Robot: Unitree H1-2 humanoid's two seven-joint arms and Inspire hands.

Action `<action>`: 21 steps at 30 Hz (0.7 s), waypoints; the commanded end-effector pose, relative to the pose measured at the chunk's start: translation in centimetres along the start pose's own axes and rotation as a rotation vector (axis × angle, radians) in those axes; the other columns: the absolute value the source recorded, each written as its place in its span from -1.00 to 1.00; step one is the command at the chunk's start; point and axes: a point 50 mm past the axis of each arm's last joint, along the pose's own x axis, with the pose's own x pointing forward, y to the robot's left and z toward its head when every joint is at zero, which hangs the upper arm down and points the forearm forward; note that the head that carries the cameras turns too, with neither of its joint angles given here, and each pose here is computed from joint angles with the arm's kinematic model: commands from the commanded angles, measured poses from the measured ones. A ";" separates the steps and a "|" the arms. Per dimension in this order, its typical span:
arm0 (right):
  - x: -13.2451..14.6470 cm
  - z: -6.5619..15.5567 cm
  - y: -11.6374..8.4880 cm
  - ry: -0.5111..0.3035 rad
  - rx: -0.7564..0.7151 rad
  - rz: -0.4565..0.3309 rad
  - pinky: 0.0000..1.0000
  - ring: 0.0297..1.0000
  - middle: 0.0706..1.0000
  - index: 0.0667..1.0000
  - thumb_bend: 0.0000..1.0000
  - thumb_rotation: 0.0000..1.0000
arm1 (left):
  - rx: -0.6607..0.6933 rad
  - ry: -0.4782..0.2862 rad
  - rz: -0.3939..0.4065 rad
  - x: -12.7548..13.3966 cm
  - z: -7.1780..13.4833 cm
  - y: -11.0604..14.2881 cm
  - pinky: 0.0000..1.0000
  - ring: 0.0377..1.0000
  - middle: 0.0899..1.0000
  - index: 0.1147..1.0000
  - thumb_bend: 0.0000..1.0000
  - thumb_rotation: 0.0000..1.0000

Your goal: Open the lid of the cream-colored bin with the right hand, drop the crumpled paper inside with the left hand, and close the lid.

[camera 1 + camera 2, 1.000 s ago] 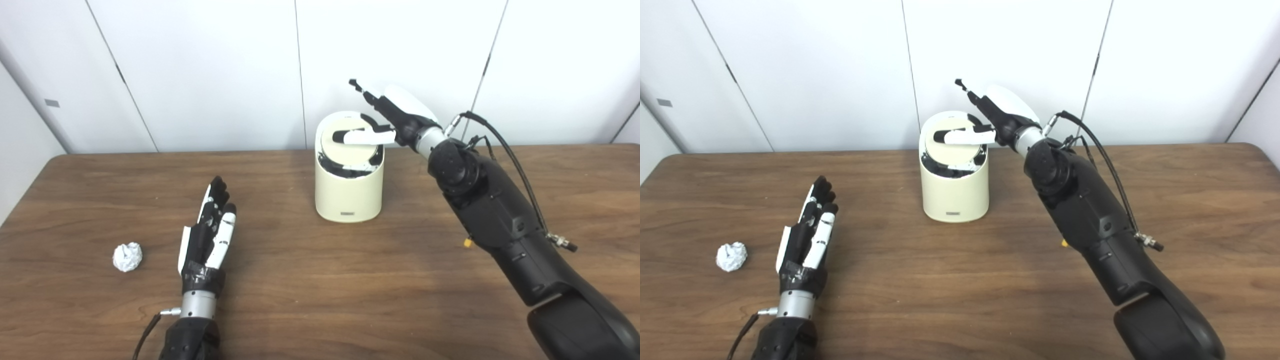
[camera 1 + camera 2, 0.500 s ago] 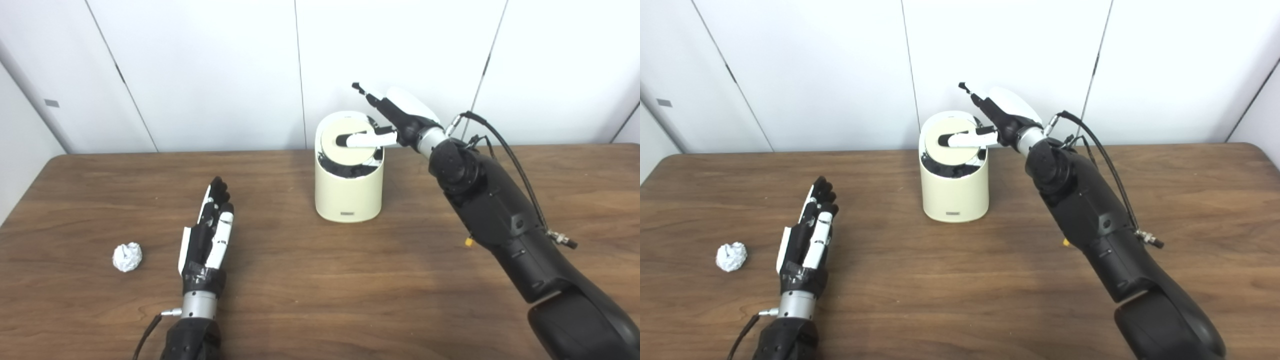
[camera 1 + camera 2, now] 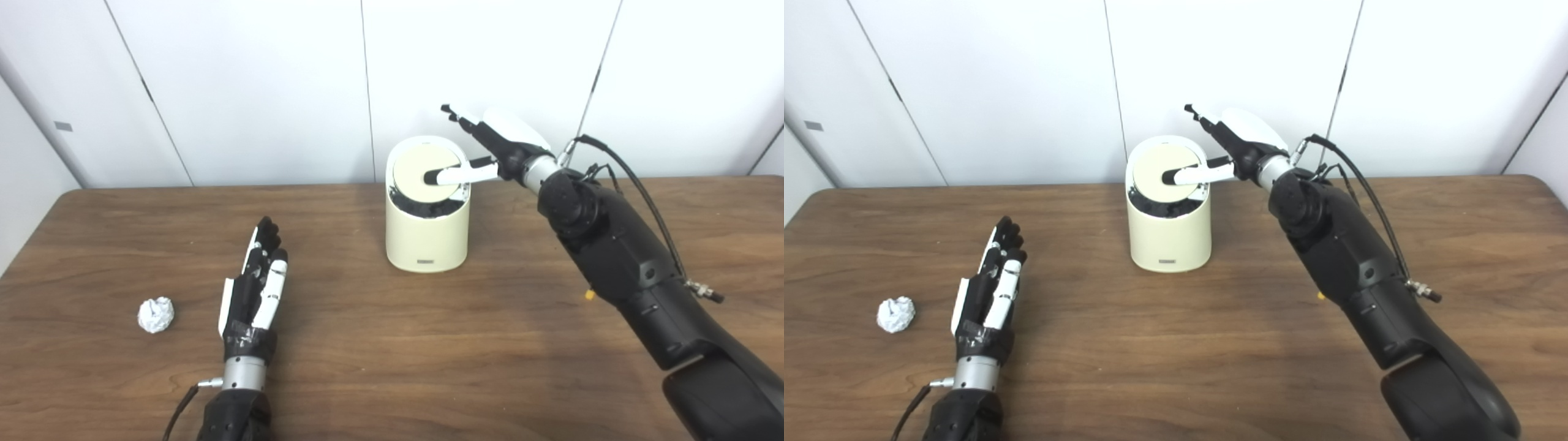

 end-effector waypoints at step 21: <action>0.4 1.9 -1.6 -0.078 -0.052 -0.015 0.93 0.90 0.90 0.94 0.52 0.37 | -0.033 0.109 0.004 -2.5 -2.5 -0.7 1.00 1.00 0.97 1.00 -0.38 0.08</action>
